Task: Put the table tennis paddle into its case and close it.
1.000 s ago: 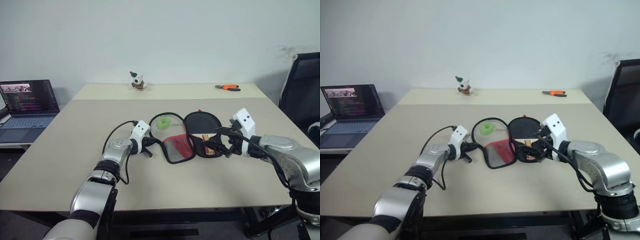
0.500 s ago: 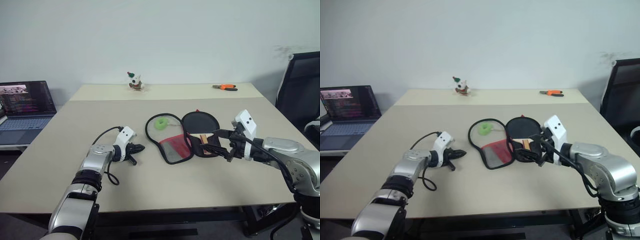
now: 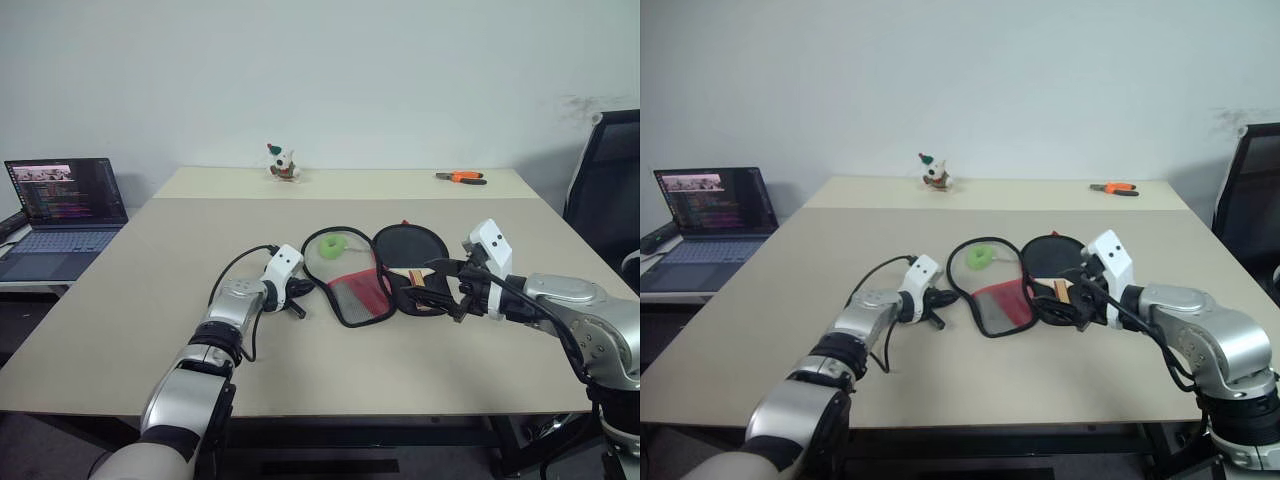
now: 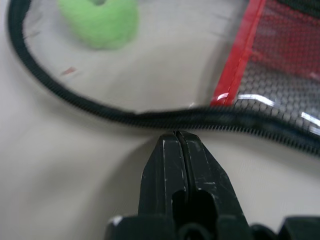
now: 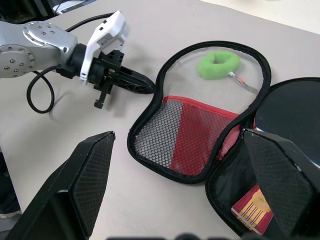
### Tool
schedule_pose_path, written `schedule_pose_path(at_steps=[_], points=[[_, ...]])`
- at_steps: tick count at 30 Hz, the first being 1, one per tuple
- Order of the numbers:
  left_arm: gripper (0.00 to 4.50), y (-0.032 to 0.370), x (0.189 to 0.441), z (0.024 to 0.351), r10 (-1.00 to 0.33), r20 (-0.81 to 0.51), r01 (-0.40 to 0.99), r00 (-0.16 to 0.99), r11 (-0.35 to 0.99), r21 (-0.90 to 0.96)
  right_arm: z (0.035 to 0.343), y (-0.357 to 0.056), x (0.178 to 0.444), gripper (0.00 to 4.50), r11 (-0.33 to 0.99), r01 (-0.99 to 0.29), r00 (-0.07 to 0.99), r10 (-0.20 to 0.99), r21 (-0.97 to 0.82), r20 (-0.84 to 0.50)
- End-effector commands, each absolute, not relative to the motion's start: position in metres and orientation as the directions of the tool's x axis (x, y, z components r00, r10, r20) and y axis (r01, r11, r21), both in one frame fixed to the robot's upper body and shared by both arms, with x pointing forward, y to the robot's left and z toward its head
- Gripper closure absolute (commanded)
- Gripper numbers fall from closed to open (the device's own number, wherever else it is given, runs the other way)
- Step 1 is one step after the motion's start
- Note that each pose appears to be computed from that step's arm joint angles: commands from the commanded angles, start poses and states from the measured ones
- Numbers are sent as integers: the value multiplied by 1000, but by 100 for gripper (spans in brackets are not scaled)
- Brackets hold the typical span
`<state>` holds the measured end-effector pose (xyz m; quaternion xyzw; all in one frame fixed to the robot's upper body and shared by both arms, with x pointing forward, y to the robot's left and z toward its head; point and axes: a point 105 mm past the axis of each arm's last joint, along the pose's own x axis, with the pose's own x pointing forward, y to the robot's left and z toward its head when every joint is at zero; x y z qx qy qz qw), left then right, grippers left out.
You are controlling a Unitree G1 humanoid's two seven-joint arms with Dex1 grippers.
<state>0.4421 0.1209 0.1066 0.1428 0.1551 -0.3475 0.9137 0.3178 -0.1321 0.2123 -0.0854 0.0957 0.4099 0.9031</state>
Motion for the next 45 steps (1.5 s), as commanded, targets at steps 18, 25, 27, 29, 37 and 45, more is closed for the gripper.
schedule_pose_path(at_steps=[18, 25, 27, 29, 37, 45], points=[[447, 10, 453, 216, -751, -102, 743, 653, 607, 282, 235, -157, 319, 0, 704, -694, 718, 664, -152, -207], [447, -7, 450, 225, -762, -81, 743, 643, 594, 308, 236, -173, 327, 0, 758, -630, 774, 596, -168, -211], [447, -2, 451, 224, -759, -75, 740, 647, 601, 301, 232, -176, 333, 0, 779, -604, 794, 568, -168, -217], [447, 5, 453, 222, -751, -77, 734, 656, 611, 295, 229, -179, 339, 0, 797, -582, 808, 544, -162, -224], [447, 36, 459, 212, -714, -88, 706, 695, 653, 274, 222, -196, 368, 0, 861, -481, 867, 439, -165, -236], [447, 70, 441, 230, -805, 30, 782, 592, 583, 221, 198, -208, 413, 0, 916, -374, 906, 327, -144, -268]])
